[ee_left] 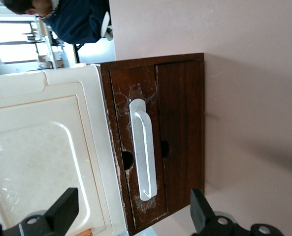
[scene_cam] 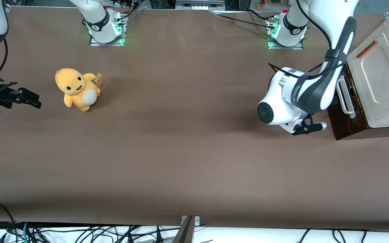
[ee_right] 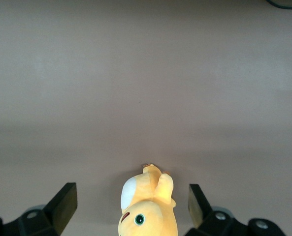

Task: Open lower drawer with left arm only
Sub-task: 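Move the open left gripper to the lower drawer's white handle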

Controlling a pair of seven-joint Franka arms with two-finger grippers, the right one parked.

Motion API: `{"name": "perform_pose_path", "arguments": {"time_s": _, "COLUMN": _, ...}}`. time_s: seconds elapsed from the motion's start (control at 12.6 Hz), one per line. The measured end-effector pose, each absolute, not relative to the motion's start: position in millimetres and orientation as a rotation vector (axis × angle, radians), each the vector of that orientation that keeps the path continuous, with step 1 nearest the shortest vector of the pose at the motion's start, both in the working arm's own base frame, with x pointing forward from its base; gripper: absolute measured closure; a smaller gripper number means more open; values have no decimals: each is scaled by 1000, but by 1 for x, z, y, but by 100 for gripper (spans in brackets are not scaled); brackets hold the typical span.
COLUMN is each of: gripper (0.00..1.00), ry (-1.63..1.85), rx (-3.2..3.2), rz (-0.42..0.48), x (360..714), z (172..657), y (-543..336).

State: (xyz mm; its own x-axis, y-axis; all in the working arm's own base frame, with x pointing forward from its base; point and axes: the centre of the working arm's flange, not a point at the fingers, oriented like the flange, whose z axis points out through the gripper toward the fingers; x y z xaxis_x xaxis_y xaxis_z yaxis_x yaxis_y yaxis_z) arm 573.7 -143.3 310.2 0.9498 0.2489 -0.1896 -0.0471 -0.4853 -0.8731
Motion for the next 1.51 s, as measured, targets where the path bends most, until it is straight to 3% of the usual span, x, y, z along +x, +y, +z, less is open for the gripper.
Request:
{"name": "perform_pose_path", "arguments": {"time_s": 0.56, "gripper": 0, "ry": -147, "rx": -1893, "rz": 344, "x": 544, "z": 248, "y": -125}}
{"name": "perform_pose_path", "arguments": {"time_s": 0.79, "gripper": 0, "ry": -139, "rx": -1818, "rz": 298, "x": 536, "z": 225, "y": -117}}
{"name": "perform_pose_path", "arguments": {"time_s": 1.51, "gripper": 0, "ry": -71, "rx": -1699, "rz": 348, "x": 504, "z": 189, "y": -85}}
